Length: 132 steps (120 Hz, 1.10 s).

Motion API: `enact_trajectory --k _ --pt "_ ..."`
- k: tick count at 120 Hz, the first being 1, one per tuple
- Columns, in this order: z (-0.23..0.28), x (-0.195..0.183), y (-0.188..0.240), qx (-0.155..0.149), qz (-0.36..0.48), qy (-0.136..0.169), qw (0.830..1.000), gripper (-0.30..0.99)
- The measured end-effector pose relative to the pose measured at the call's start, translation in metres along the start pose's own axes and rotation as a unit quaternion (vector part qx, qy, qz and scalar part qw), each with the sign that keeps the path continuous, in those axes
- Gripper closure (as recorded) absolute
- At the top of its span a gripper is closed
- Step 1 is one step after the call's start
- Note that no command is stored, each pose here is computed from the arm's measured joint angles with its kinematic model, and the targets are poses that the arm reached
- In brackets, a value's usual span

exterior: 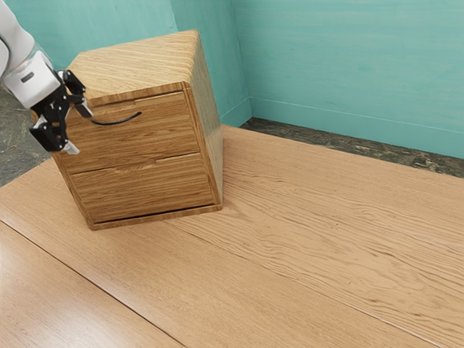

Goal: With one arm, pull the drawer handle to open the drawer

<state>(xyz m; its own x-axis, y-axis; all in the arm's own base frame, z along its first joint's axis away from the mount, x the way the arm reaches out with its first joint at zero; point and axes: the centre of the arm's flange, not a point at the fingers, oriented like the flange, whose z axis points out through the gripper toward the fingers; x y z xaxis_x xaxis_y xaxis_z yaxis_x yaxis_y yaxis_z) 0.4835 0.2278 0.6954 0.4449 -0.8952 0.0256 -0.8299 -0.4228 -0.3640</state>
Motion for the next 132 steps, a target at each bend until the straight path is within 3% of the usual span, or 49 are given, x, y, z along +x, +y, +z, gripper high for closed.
enact_trajectory --k 47,91,132 --pt "-0.013 0.005 0.002 0.012 0.012 -0.001 1.0 0.02" --pt "-0.007 -0.019 -0.001 0.013 -0.007 -0.007 1.0 0.02" --pt "0.015 0.007 -0.011 0.021 0.013 0.006 1.0 0.06"
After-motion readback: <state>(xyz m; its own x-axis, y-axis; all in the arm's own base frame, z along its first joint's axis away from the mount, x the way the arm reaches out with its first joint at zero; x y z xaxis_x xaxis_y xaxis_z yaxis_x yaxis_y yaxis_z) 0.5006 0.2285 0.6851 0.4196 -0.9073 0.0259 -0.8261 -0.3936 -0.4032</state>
